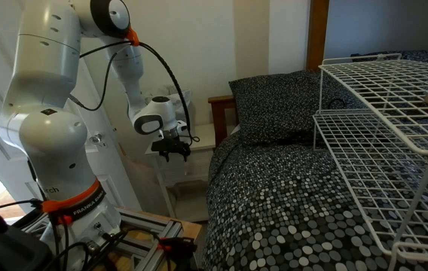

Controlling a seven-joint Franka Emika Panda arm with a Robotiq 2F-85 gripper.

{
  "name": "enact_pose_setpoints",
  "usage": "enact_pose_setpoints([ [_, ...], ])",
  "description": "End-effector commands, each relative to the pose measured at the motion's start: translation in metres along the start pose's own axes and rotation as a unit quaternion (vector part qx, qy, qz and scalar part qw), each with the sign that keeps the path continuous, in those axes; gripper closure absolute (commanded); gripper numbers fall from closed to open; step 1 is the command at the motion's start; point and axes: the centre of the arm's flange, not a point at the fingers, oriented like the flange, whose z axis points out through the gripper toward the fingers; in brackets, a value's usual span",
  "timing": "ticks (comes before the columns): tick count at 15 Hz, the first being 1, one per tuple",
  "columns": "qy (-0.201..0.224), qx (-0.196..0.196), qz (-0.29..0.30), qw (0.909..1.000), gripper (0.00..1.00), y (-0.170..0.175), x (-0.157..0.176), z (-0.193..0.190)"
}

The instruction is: Open the topmost drawer on the white cabinet

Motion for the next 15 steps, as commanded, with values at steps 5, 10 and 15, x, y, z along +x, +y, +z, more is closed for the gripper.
enact_pose_setpoints([
  [5,0.064,-0.006,-0.05,0.9967,0.0,-0.003,0.004,0.051],
  [10,0.085,0.009,-0.066,0.9942,0.0,-0.002,0.005,0.065],
  [15,0.139,0.003,-0.1,0.9853,0.0,-0.001,0.015,0.07],
])
